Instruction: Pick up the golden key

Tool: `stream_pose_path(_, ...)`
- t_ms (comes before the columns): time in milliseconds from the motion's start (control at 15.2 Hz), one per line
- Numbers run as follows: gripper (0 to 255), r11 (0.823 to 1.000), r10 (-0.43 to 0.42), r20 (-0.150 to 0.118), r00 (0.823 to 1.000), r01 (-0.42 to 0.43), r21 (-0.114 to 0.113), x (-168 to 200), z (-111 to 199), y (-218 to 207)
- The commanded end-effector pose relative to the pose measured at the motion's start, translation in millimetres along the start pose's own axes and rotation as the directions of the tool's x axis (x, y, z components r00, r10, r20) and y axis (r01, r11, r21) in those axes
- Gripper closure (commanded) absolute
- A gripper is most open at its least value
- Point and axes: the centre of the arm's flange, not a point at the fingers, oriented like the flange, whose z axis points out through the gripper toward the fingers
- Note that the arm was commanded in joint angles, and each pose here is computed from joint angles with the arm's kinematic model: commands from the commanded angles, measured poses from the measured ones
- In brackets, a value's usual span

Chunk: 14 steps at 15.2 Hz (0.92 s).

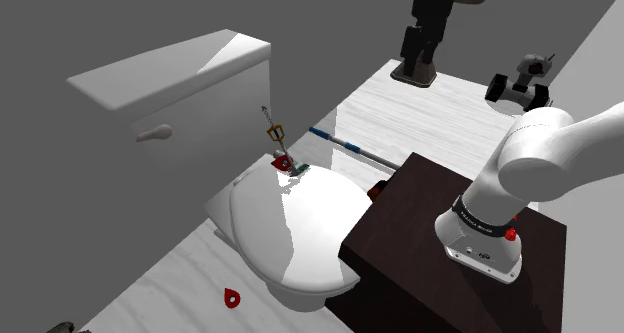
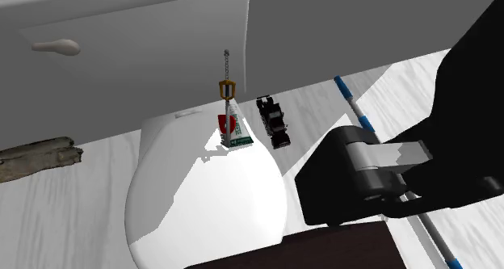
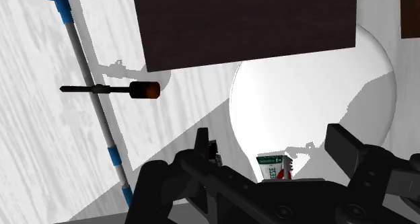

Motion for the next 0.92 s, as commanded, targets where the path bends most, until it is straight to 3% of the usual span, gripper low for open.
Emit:
stream_pose_path(0,0,1.0,0.0,0.0,1.0,0.0,0.0,0.0,0.0,0.0)
stream_pose_path(858,0,0.996,0.022,-0.167,0.986,-0.036,-0.079,88.8,117.3,-69.5)
